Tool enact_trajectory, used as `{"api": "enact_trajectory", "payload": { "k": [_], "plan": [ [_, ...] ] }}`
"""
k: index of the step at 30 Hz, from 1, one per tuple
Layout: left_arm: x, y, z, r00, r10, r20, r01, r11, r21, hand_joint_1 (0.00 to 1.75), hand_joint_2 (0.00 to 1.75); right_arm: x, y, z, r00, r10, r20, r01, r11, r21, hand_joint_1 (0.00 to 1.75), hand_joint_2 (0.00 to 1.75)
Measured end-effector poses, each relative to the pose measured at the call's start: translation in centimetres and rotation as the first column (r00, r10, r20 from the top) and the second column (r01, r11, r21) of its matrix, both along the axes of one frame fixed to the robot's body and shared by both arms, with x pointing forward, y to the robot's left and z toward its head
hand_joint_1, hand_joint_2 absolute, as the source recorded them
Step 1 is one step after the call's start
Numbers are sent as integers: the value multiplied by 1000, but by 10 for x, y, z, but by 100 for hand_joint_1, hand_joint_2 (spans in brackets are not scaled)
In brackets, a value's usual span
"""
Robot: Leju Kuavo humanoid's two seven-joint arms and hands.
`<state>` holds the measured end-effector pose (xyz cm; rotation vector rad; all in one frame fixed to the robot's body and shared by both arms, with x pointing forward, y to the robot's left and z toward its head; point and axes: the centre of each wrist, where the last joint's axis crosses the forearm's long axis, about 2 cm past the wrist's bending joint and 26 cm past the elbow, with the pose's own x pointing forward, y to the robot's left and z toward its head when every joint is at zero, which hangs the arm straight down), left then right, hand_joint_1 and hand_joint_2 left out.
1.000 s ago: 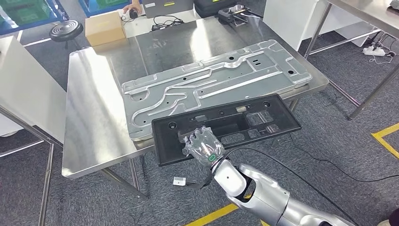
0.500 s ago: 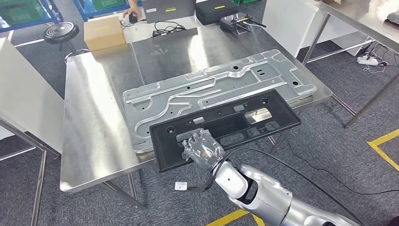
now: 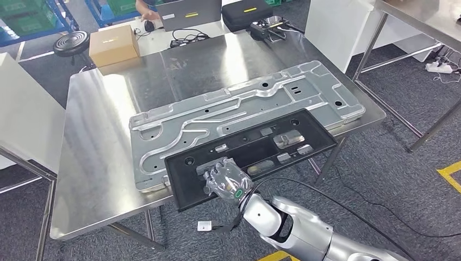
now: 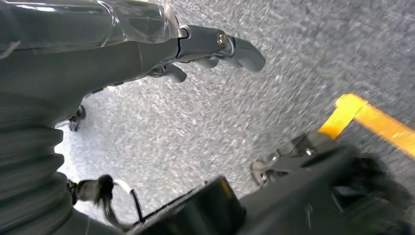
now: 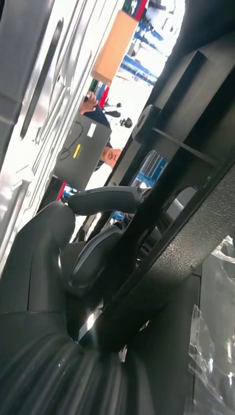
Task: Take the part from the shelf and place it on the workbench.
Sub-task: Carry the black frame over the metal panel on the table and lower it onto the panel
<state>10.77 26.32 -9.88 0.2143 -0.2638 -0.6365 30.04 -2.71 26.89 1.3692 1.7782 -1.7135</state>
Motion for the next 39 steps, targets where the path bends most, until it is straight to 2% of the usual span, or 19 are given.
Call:
{"api": "enact_trajectory", "payload": {
  "k": [19,26,32,39],
  "plan": [
    [-16,-7,-3,1000,2,-28,-3,1000,-11,0,175,-4,-3,-13,1000,1,-15,-1,999,-39,175,175],
    [-15,-6,-3,1000,7,-24,-7,1000,-8,0,175,-3,-4,-12,1000,0,-8,0,999,-41,175,175],
    [-5,-4,-1,1000,19,-5,-19,1000,-7,0,175,-4,-4,-14,1000,1,-10,-2,999,-46,175,175],
    [-11,-4,-2,999,26,-20,-26,1000,-6,0,175,-5,-2,-12,1000,5,-10,-6,999,-45,175,175]
  ]
}}
